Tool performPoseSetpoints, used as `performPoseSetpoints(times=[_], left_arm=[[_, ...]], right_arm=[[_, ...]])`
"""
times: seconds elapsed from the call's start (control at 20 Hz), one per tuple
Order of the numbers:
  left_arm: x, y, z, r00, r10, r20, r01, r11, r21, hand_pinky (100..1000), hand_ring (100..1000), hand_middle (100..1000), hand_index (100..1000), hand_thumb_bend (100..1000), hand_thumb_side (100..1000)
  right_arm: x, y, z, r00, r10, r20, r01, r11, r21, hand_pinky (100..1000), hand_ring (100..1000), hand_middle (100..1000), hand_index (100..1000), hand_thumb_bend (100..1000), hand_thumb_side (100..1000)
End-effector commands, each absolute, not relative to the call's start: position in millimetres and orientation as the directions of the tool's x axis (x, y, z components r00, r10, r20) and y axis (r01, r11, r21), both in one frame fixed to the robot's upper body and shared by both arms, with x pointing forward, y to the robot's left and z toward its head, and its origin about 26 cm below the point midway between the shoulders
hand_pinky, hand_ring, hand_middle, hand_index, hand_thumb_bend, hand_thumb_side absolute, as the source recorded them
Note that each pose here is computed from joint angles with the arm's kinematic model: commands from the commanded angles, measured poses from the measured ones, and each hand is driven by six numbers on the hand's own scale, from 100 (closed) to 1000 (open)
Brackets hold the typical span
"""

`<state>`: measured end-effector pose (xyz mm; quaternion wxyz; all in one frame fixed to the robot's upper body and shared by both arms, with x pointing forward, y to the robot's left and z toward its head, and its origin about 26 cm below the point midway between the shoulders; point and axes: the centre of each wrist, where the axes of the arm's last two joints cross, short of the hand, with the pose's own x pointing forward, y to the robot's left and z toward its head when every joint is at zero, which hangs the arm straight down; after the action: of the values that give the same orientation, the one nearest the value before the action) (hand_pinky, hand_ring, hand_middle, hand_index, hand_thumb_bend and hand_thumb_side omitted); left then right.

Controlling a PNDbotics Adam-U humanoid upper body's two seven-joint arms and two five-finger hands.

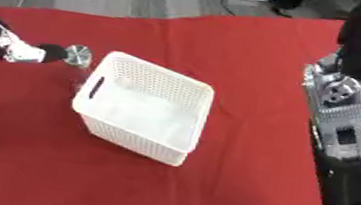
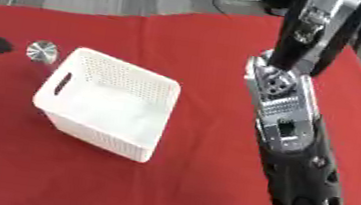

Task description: Pick up objects on the table and place them in the box.

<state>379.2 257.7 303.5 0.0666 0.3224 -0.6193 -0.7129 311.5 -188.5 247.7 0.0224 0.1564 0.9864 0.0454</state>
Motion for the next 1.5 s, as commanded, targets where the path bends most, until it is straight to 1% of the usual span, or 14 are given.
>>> performPoseSetpoints(times=[0.05, 0.15, 0.35, 0.75, 1.5], left_arm=[[384, 262, 312, -0.773, -0.507, -0.381, -0.297, -0.241, 0.924, 829, 786, 876, 883, 330, 821], [387, 264, 310, -0.780, -0.512, -0.360, -0.261, -0.257, 0.931, 827, 781, 877, 886, 339, 800], [390, 266, 309, -0.791, -0.524, -0.315, -0.183, -0.289, 0.940, 823, 775, 881, 892, 412, 774], [395, 266, 309, -0.795, -0.566, -0.217, -0.036, -0.313, 0.949, 815, 762, 884, 899, 426, 763], [398, 266, 307, -0.791, -0.575, -0.209, 0.000, -0.341, 0.940, 819, 770, 886, 893, 428, 756]], right_arm=[[309, -185, 256, -0.962, 0.235, -0.141, 0.206, 0.959, 0.196, 697, 690, 683, 717, 100, 1000], [309, -184, 256, -0.963, 0.231, -0.141, 0.201, 0.959, 0.197, 697, 690, 683, 717, 100, 1000], [309, -183, 257, -0.964, 0.223, -0.142, 0.193, 0.961, 0.199, 697, 690, 683, 717, 100, 1000], [309, -180, 258, -0.967, 0.210, -0.145, 0.179, 0.963, 0.200, 697, 690, 683, 717, 100, 1000], [308, -178, 260, -0.968, 0.201, -0.151, 0.168, 0.963, 0.209, 698, 690, 683, 716, 100, 1000]])
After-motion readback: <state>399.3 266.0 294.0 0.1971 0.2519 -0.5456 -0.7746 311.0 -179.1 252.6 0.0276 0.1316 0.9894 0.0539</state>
